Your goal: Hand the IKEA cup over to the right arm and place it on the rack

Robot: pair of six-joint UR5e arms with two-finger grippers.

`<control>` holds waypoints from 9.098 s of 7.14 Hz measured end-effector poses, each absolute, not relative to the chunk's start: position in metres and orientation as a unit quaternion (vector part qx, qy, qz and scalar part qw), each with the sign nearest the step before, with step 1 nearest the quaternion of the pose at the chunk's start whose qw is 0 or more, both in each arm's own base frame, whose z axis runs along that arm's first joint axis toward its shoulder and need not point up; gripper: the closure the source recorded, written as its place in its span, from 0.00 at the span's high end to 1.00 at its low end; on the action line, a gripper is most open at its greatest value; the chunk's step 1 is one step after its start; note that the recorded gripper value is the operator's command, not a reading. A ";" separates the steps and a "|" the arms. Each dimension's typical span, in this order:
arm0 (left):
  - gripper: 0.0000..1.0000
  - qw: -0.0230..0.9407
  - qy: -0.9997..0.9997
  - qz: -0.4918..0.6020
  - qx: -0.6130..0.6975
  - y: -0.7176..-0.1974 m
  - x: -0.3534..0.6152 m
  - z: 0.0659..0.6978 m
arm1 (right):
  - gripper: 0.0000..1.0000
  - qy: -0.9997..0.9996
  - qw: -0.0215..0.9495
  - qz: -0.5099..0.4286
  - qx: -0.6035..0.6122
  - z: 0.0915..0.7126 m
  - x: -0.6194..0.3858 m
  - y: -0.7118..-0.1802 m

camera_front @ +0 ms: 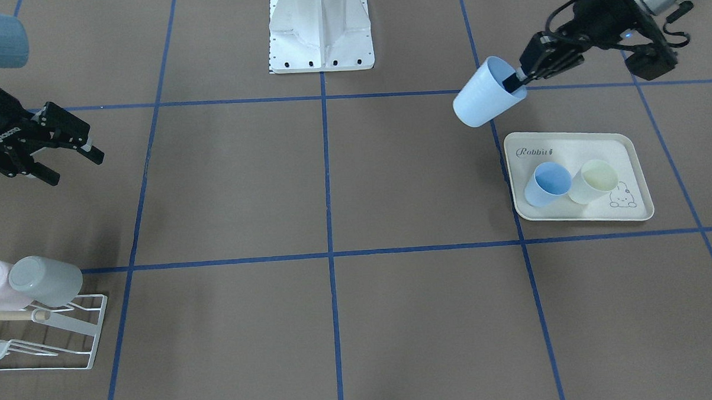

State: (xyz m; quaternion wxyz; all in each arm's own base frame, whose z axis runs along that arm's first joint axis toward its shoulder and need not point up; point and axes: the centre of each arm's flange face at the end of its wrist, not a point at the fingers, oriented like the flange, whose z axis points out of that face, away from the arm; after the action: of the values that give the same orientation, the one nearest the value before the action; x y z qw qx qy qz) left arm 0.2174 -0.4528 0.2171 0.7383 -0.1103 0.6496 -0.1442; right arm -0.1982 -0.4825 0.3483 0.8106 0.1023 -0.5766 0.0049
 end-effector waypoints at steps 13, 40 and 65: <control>0.00 0.322 0.757 -0.302 -0.481 -0.422 0.341 0.132 | 0.98 -0.883 0.465 0.064 0.035 0.195 -0.265 -0.396; 1.00 0.293 0.720 -0.292 -0.558 -0.393 0.339 0.113 | 0.29 -0.918 0.384 0.085 0.053 0.163 -0.315 -0.412; 1.00 0.803 0.537 -0.255 0.056 -0.582 0.183 0.361 | 0.26 -0.352 0.933 -0.011 0.078 0.377 -0.135 -0.763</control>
State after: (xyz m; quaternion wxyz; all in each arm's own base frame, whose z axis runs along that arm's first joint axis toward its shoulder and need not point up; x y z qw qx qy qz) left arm 0.1831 -0.5820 0.3613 0.8026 0.0556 0.5365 -0.2548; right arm -0.1352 -0.7634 0.3773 0.9327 0.0784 -0.3518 -0.0106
